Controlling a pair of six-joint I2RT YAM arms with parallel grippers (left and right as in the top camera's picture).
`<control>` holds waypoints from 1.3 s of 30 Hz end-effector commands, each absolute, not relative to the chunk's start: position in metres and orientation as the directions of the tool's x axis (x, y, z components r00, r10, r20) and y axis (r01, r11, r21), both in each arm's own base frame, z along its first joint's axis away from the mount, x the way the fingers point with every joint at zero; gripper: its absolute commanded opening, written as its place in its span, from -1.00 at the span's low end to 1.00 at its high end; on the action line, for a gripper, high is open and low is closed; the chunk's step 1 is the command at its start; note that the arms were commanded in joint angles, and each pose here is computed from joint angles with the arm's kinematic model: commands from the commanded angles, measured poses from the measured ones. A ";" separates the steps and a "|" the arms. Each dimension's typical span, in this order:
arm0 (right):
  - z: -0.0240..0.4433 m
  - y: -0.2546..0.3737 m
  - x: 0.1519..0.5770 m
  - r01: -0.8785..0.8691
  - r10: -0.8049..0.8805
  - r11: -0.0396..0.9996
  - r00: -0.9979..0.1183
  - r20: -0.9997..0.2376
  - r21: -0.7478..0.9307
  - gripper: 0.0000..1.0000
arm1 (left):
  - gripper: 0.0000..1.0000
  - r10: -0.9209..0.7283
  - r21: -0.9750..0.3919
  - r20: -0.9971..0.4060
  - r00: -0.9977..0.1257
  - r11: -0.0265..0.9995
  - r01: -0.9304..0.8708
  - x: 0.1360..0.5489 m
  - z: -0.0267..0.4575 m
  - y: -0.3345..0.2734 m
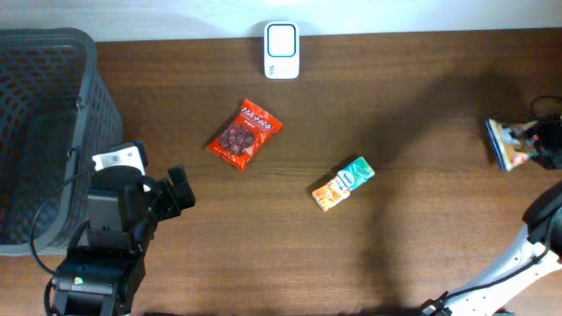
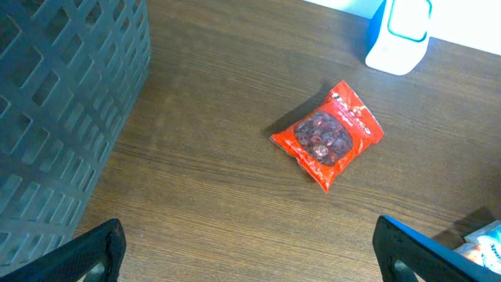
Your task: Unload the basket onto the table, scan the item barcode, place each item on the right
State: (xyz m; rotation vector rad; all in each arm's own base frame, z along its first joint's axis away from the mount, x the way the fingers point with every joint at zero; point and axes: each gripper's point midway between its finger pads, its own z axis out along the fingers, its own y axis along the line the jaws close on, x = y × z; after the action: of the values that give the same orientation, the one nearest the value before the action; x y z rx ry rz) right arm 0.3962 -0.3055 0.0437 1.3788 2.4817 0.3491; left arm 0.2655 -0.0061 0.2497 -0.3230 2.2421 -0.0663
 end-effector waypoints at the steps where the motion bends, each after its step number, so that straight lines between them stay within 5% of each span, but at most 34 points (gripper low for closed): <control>1: 0.101 -0.311 0.418 0.731 0.838 0.545 -0.497 -0.227 0.412 0.29 | 0.98 -0.266 -0.167 -0.752 -0.603 0.962 -0.216 0.265 0.250 -0.005; 6: 0.190 -0.285 0.433 0.597 0.809 0.577 -0.513 -0.288 0.557 0.40 | 0.98 -0.266 -0.167 -0.752 -0.602 0.962 -0.216 0.265 0.250 -0.005; 9: 0.215 -0.238 0.435 0.457 0.755 0.585 -0.609 -0.245 0.670 0.65 | 0.98 -0.266 -0.167 -0.752 -0.602 0.962 -0.216 0.265 0.250 -0.005; 14: 0.191 -0.107 0.431 0.128 0.331 0.778 -0.916 -0.227 0.615 0.68 | 0.98 -0.266 -0.167 -0.752 -0.603 0.962 -0.216 0.265 0.250 -0.005; 16: 0.182 -0.056 0.440 0.033 0.202 0.802 -0.955 -0.219 0.597 0.68 | 0.98 -0.266 -0.167 -0.752 -0.603 0.962 -0.216 0.265 0.250 -0.005; 17: 0.178 -0.025 0.442 -0.017 0.136 0.800 -0.968 -0.209 0.600 0.94 | 0.98 -0.266 -0.167 -0.752 -0.603 0.962 -0.216 0.265 0.250 -0.005; 19: 0.163 0.026 0.433 -0.068 0.028 0.802 -0.988 -0.150 0.594 0.97 | 0.98 -0.266 -0.167 -0.752 -0.602 0.962 -0.216 0.265 0.250 -0.005; 27: 0.090 0.097 0.373 0.116 0.007 0.830 -0.980 0.198 0.546 0.97 | 0.98 -0.266 -0.167 -0.752 -0.603 0.962 -0.216 0.265 0.250 -0.005; 32: 0.101 0.089 0.360 0.085 -0.005 0.876 -0.983 0.184 0.474 0.97 | 0.98 -0.266 -0.167 -0.752 -0.603 0.962 -0.216 0.265 0.250 -0.005; 39: 0.127 0.175 0.384 -0.207 -0.183 0.833 -0.978 -0.098 0.513 0.97 | 0.98 -0.266 -0.167 -0.752 -0.603 0.962 -0.216 0.265 0.250 -0.005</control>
State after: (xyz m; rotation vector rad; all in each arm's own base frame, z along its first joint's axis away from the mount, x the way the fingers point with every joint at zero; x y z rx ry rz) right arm 0.3773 0.1377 0.1258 -0.2324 3.0342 0.7884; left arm 0.2655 -0.0061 0.2497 -0.3230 2.2421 -0.0663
